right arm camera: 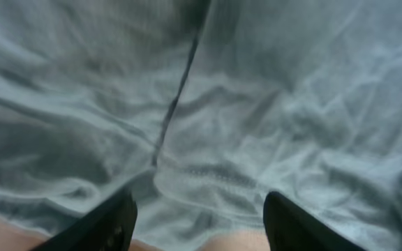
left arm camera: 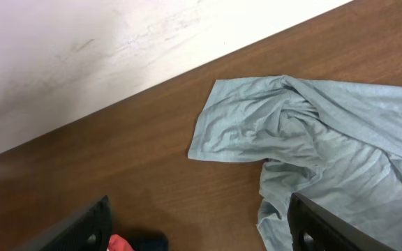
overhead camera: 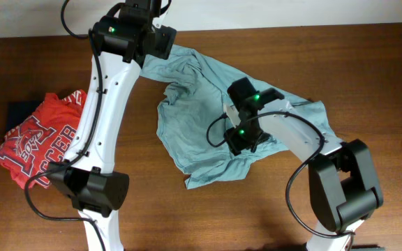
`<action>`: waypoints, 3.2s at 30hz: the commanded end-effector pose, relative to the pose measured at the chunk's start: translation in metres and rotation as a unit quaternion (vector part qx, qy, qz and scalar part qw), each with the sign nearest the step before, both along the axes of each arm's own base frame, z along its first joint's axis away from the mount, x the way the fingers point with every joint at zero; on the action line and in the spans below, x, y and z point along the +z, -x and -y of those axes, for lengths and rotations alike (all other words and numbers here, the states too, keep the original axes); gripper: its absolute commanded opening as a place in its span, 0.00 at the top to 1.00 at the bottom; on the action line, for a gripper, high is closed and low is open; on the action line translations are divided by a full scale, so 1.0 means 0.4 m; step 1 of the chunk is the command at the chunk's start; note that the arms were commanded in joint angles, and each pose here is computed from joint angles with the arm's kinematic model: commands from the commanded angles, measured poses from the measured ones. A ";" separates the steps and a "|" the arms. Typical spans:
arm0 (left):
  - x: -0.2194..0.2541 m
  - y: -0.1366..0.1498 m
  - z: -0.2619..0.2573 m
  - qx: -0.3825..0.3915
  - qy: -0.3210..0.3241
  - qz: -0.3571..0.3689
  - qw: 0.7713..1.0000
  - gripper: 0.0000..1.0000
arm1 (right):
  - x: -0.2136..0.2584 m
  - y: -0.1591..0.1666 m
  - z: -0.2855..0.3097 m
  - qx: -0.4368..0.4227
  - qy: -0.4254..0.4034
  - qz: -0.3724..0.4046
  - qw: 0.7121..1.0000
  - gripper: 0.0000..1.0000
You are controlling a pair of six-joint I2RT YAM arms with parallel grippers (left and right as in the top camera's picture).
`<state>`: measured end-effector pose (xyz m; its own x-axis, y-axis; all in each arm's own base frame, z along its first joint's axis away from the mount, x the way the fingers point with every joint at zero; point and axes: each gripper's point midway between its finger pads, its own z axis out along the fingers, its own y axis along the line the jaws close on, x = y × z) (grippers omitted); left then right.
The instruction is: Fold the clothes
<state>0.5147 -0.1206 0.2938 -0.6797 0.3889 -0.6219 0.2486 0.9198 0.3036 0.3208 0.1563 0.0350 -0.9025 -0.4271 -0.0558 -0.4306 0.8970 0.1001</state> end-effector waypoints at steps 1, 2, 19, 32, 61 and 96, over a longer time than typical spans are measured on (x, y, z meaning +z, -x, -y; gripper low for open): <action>0.068 0.016 -0.007 0.000 0.005 0.028 1.000 0.20 | -0.021 -0.004 0.005 0.007 0.015 0.006 1.000 0.40; 0.068 0.017 -0.007 0.000 0.005 0.028 1.000 0.20 | -0.029 -0.004 0.004 0.007 0.016 0.003 1.000 0.42; 0.065 0.020 -0.008 0.000 0.003 0.024 1.000 0.19 | -0.073 0.009 0.029 -0.012 0.116 0.005 0.993 0.88; 0.065 0.020 -0.008 0.000 0.003 0.024 1.000 0.19 | 0.160 -0.044 0.025 -0.030 0.107 0.071 0.991 0.85; 0.063 0.022 -0.009 0.000 0.003 0.022 1.000 0.19 | 0.606 -0.307 0.621 -0.383 0.181 0.323 0.846 0.96; -0.365 -0.033 0.212 -0.187 0.081 -0.159 0.966 0.63 | 0.387 -0.162 0.463 -0.359 -0.069 0.026 0.931 0.42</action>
<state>0.5252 -0.1854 0.1802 -0.7193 0.4882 -0.4942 0.5346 0.8433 0.0550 0.3894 -0.0519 0.1767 -0.9371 0.3324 -0.1066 0.3087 0.9317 0.1912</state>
